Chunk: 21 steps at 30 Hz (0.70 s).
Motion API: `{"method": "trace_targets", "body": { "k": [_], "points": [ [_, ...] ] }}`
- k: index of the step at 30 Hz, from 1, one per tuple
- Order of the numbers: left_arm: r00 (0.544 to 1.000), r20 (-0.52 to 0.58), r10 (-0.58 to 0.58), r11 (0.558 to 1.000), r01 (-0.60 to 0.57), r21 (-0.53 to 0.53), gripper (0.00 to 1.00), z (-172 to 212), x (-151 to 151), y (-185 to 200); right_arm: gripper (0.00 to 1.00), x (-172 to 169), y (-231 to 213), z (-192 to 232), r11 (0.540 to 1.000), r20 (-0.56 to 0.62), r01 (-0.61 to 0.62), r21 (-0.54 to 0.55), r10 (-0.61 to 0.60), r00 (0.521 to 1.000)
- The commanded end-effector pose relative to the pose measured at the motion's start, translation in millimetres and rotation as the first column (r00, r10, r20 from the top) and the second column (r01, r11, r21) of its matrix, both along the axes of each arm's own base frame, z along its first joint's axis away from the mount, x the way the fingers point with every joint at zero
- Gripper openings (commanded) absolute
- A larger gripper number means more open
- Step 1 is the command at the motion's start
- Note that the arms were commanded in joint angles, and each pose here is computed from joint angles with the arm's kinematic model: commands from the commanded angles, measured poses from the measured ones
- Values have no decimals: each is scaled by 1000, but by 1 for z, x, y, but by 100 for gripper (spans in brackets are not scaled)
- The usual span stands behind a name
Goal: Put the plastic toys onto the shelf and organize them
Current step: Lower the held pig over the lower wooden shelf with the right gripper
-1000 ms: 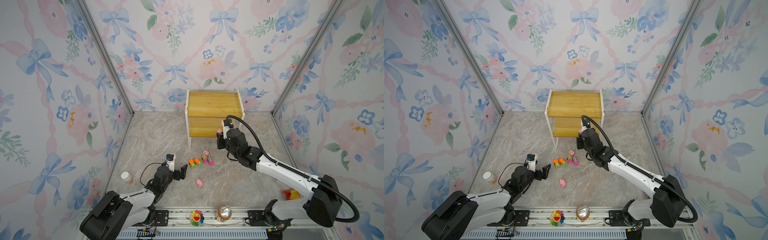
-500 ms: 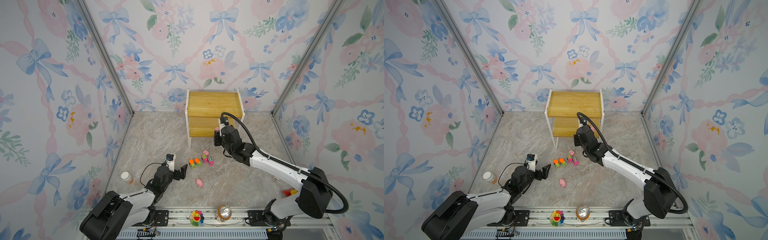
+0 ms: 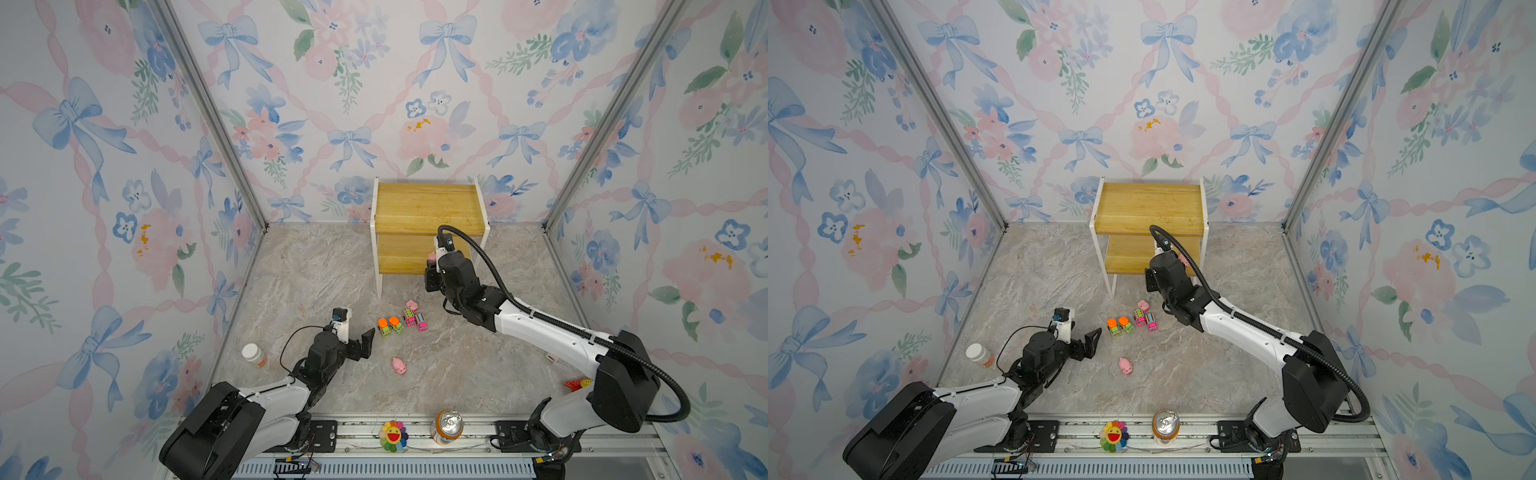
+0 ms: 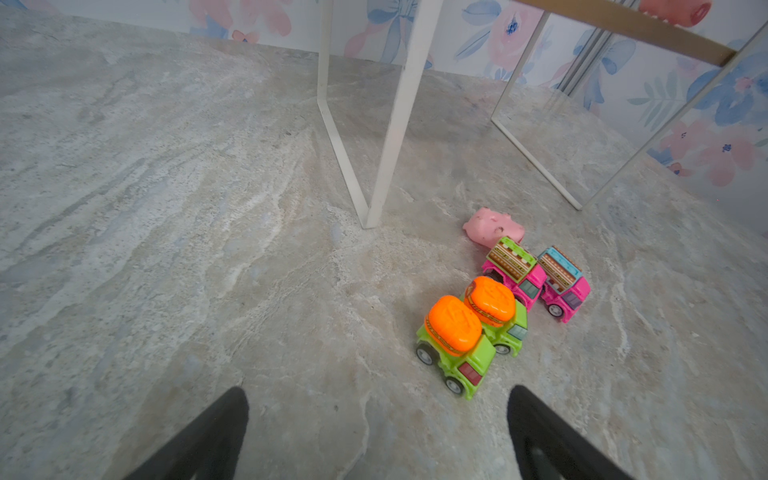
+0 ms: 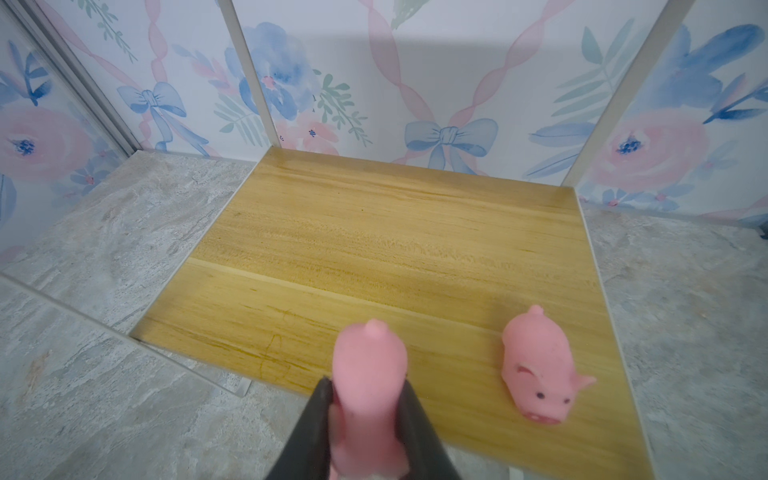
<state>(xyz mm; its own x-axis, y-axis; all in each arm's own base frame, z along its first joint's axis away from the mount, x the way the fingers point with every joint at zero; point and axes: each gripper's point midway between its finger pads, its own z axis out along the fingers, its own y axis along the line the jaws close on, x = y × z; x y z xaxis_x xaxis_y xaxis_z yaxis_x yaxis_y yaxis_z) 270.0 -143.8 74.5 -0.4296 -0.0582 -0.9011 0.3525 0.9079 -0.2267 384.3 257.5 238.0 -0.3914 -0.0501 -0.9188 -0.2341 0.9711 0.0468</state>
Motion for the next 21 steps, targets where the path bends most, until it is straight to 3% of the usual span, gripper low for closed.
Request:
{"method": "trace_targets", "body": {
  "k": [1,21],
  "points": [
    [1000,-10,-7,1000,6,-12,98,-1,-1,-2,27,1,0,-3,1000,40,7,-4,-6,999],
    [1000,-4,20,1000,-20,-9,98,-2,-4,4,27,-13,13,-6,999,166,-32,-37,37,985]
  ]
}}
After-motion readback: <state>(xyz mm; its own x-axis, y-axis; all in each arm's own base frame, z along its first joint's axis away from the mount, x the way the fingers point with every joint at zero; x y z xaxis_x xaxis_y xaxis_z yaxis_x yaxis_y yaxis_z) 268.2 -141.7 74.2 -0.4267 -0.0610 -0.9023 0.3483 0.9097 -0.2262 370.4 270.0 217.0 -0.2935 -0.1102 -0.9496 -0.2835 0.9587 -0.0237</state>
